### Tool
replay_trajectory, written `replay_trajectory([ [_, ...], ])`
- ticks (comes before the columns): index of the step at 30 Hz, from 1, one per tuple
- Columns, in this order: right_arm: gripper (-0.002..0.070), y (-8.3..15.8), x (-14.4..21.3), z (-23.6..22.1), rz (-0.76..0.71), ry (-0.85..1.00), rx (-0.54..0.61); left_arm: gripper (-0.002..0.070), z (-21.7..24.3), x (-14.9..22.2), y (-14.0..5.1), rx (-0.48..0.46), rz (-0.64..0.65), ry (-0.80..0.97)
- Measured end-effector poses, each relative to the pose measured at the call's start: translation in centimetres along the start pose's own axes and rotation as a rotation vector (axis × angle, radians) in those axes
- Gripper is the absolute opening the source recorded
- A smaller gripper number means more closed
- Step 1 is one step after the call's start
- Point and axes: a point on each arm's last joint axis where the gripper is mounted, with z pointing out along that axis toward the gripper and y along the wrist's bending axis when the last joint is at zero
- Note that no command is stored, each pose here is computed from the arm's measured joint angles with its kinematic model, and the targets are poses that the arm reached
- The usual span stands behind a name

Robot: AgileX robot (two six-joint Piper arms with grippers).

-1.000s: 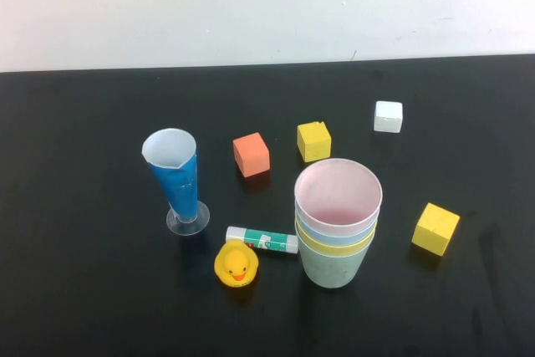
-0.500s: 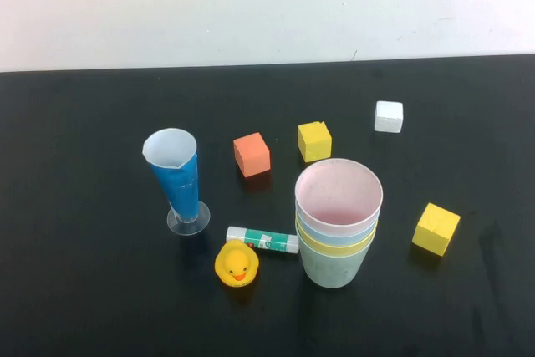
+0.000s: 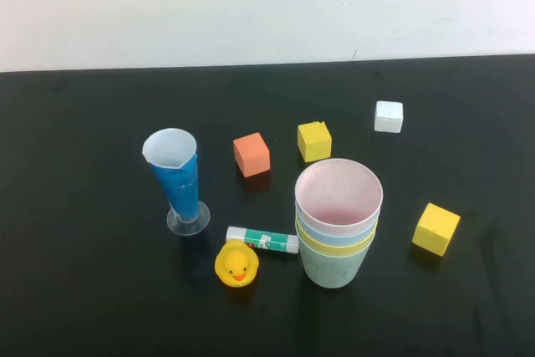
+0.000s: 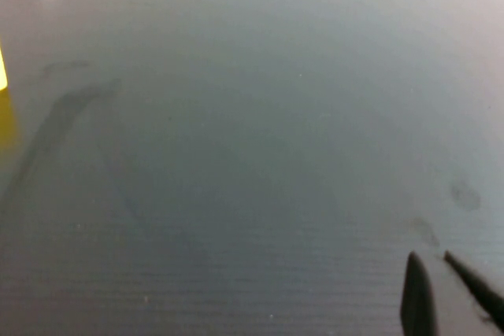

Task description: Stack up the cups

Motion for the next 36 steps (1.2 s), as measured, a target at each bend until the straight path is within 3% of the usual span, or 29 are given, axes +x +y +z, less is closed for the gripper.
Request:
replay_trajectory([
  [20, -0.0001, 0.0, -0.1, 0.0, 0.000, -0.002, 0.000, 0.0000, 0.6, 0.6, -0.1, 0.010, 0.008, 0.005],
  [27, -0.0001, 0.0, -0.1, 0.0, -0.002, -0.002, 0.000, 0.0000, 2.8, 2.7, -0.6, 0.031, 0.189, -0.053],
  [31, -0.0001, 0.0, -0.1, 0.0, -0.002, -0.002, 0.001, 0.0000, 4.2, 4.4, -0.4, -0.025, 0.282, -0.125],
  [36, -0.0001, 0.0, -0.1, 0.0, -0.002, -0.004, 0.001, -0.0001, 5.2, 5.9, 0.6, -0.170, 0.280, -0.202],
])
